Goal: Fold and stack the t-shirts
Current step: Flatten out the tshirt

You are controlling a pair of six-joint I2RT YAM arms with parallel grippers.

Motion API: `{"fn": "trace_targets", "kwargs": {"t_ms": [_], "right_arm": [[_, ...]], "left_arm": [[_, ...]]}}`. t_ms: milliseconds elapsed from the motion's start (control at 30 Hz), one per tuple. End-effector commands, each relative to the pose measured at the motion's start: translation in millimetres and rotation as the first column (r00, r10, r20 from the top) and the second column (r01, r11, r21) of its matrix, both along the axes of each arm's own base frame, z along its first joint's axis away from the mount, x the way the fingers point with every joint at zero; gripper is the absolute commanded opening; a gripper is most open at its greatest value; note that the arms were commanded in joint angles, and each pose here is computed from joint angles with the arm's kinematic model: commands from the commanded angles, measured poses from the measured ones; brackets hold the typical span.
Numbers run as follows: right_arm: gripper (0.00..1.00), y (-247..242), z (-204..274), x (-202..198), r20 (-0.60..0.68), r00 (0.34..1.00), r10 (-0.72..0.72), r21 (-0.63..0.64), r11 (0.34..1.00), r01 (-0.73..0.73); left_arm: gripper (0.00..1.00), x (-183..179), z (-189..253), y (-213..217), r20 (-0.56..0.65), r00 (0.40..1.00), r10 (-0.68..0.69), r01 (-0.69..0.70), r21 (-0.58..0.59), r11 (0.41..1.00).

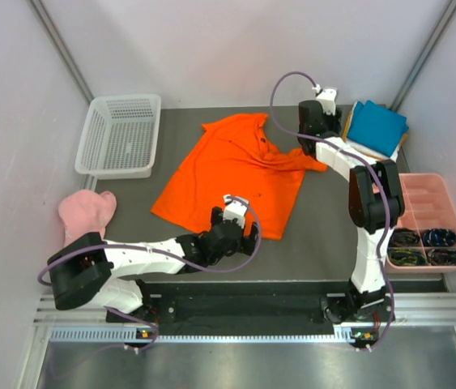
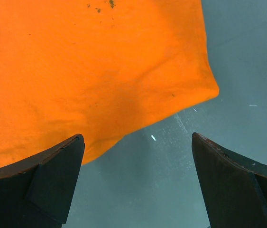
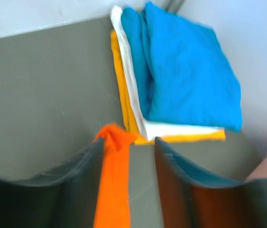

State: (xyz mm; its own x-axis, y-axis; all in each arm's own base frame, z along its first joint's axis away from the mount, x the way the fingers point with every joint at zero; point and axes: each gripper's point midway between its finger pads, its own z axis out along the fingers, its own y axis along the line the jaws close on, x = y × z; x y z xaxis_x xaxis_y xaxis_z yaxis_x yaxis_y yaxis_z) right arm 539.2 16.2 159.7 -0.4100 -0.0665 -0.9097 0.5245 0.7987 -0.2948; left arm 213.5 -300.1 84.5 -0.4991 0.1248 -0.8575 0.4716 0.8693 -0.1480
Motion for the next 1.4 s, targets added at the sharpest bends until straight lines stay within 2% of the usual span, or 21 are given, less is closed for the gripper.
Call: {"fn": "trace_targets", "kwargs": {"t_ms": [0,100,167,233,300,333,367,400,433,500,533,767,900,1100,1367], "right_arm": [[0.62,-8.4,34.3,27.8,0.087,0.996,-0.004,-0.027,1.0,0.006],[0.75,-15.1,44.2,31.2,0.082,0.997,-0.015,-0.055,0.998,0.019],[0.76,-16.9,64.3,25.0,0.108,0.994,-0.024,-0.032,0.999,0.027],[0.77,-13.8,61.2,11.0,0.088,0.996,-0.025,0.041,0.999,0.022],[0.77,-11.9,80.3,-6.3,0.143,0.989,-0.045,0.141,0.99,0.025],[0.77,-11.4,64.5,-20.4,0.086,0.996,-0.035,0.157,0.987,0.021],[0.77,-10.7,63.0,-27.8,0.085,0.996,-0.034,0.18,0.984,0.018],[0.77,-9.6,79.8,-39.7,0.133,0.99,-0.044,0.228,0.974,0.013],[0.77,-10.2,63.1,-53.0,0.092,0.995,-0.04,0.245,0.969,0.017],[0.77,-8.6,75.7,-71.7,0.134,0.99,-0.041,0.3,0.954,-0.002],[0.77,-5.4,62.4,-83.7,0.106,0.994,-0.022,0.308,0.951,-0.012],[0.77,12.1,71.4,-138.8,0.123,0.991,0.043,0.316,0.945,-0.081],[0.78,15.1,65.5,-158.7,0.115,0.991,0.075,0.322,0.94,-0.108],[0.78,11.2,56.2,-173.0,0.09,0.993,0.074,0.323,0.941,-0.1],[0.78,16.4,42.3,-175.7,0.062,0.994,0.087,0.341,0.934,-0.103]], "left_arm": [[0.99,-1.4,10.9,-1.3,0.011,1.0,0.008,-0.008,-0.049,0.999],[0.99,-2.3,8.4,0.0,0.009,1.0,0.008,-0.008,-0.045,0.999],[0.99,-3.4,0.6,1.9,-0.002,1.0,0.011,-0.011,-0.038,0.999],[0.99,-4.2,-3.1,-1.3,-0.011,1.0,0.007,-0.007,-0.05,0.999],[0.99,-5.9,-9.9,-4.6,-0.026,1.0,0.0,-0.001,-0.044,0.999],[0.99,-6.8,-12.3,-7.0,-0.034,0.999,-0.003,0.002,-0.049,0.999],[0.99,-7.5,-17.9,-7.6,-0.041,0.999,-0.004,0.003,-0.041,0.999],[0.99,-8.0,-20.2,-8.9,-0.045,0.999,-0.006,0.004,-0.04,0.999],[0.99,-7.9,-21.5,-10.3,-0.041,0.999,-0.008,0.006,-0.04,0.999],[0.99,-6.8,-29.9,-9.4,-0.041,0.999,-0.001,0.0,-0.019,1.0],[0.99,-5.4,-31.0,-9.9,-0.036,0.999,-0.003,0.002,-0.013,1.0],[0.99,9.2,-48.0,-12.9,-0.003,0.999,0.044,-0.043,0.058,0.997],[0.99,14.6,-46.9,-22.3,0.011,0.999,0.044,-0.044,0.035,0.998],[0.99,33.1,-48.2,-18.3,0.048,0.993,0.104,-0.107,0.068,0.992],[0.99,64.4,-33.8,13.0,0.037,0.981,0.191,-0.19,-0.011,0.982]]}}
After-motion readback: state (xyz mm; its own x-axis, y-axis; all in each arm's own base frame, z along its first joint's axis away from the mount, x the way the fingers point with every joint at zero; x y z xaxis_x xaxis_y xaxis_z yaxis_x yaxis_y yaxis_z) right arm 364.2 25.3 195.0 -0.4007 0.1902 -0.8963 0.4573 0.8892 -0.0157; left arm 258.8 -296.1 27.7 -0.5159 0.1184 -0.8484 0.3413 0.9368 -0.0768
